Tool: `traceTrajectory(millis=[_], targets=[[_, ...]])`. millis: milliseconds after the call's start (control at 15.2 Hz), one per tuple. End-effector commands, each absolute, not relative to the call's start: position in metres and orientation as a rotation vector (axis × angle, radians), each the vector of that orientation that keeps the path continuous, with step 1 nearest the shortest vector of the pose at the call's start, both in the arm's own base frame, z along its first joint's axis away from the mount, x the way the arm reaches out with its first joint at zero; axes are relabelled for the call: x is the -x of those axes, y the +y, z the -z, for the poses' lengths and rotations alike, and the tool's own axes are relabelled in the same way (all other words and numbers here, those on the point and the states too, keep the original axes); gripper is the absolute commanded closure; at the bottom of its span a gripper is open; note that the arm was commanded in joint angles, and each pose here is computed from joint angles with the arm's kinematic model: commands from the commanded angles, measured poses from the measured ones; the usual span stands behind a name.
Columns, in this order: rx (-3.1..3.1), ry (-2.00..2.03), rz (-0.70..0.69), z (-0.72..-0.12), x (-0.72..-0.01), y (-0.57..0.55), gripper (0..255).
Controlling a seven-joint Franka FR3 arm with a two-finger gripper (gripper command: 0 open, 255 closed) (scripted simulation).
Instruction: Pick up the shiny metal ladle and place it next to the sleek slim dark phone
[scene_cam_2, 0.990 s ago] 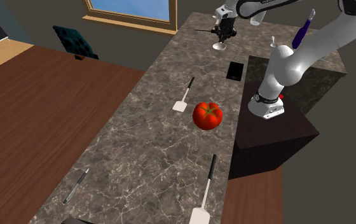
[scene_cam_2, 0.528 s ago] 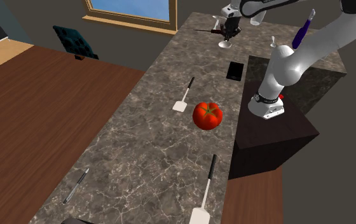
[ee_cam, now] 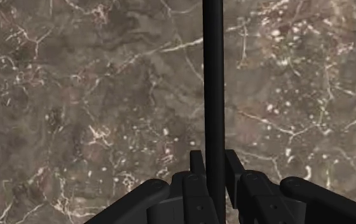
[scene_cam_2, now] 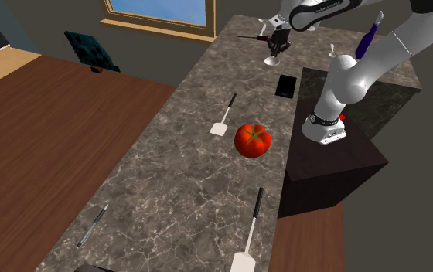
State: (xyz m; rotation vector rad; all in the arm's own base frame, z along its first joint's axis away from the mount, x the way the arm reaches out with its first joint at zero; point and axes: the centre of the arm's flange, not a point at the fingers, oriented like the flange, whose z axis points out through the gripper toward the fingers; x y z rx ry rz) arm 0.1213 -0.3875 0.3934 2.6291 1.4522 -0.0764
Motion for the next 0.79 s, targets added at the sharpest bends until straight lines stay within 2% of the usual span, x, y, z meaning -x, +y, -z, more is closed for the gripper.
traceTrajectory(millis=[0,462,726], targets=[[-2.629,1.452,0.076,-0.382,-0.121,-0.388,255],[-2.629,1.452,0.076,-0.345,-0.121,-0.388,255],[-2.629,1.452,0.076,-0.345,-0.121,-0.388,255]])
